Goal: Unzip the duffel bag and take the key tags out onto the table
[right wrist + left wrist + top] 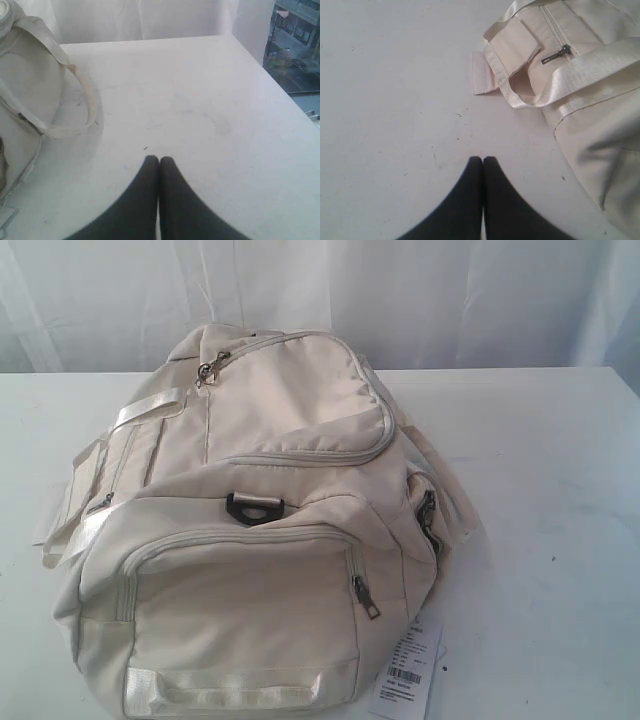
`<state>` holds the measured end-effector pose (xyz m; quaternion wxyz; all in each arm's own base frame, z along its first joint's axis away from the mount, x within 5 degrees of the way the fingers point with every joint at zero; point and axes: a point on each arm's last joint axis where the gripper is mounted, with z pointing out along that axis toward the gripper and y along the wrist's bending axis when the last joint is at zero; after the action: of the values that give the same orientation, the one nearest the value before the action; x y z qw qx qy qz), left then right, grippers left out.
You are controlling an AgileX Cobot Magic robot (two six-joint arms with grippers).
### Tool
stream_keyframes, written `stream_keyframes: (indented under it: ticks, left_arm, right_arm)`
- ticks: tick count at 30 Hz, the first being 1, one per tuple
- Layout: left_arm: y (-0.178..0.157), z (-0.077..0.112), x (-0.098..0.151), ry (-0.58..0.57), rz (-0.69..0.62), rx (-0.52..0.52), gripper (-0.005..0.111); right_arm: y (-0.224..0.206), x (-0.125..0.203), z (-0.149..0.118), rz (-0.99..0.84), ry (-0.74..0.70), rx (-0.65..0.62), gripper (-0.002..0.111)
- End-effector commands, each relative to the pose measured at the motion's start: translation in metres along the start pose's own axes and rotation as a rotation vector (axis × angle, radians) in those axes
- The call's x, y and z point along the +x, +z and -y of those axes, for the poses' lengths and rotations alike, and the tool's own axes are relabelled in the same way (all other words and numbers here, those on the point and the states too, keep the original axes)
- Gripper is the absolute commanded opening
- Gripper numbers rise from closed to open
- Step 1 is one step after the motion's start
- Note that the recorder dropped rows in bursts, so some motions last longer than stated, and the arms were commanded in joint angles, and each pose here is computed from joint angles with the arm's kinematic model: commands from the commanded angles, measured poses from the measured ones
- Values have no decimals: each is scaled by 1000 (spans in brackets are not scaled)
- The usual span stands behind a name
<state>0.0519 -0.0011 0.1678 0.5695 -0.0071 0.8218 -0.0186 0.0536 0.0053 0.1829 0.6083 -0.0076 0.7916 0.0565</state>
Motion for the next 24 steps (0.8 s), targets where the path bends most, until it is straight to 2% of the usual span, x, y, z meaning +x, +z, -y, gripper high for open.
stream_keyframes:
  ticks: [1,13,16,20,24]
  left_arm:
    - [0,0,1,6,2,2,0]
    - [0,0,3,6,-23,1,0]
    - [-13,1,-22,5,18,1,0]
    - [-43,1,-73,46,203,-20,0]
    - [-63,1,-101,77,359,-34,0]
  right_arm:
    - [0,0,0,8,1,0,0]
    - [0,-1,0,15,1,-1,0]
    - [0,-1,0,15,1,-1,0]
    - [0,-2,0,33,-7,0,0]
    - [-2,-17,-2,194,-9,-18,0]
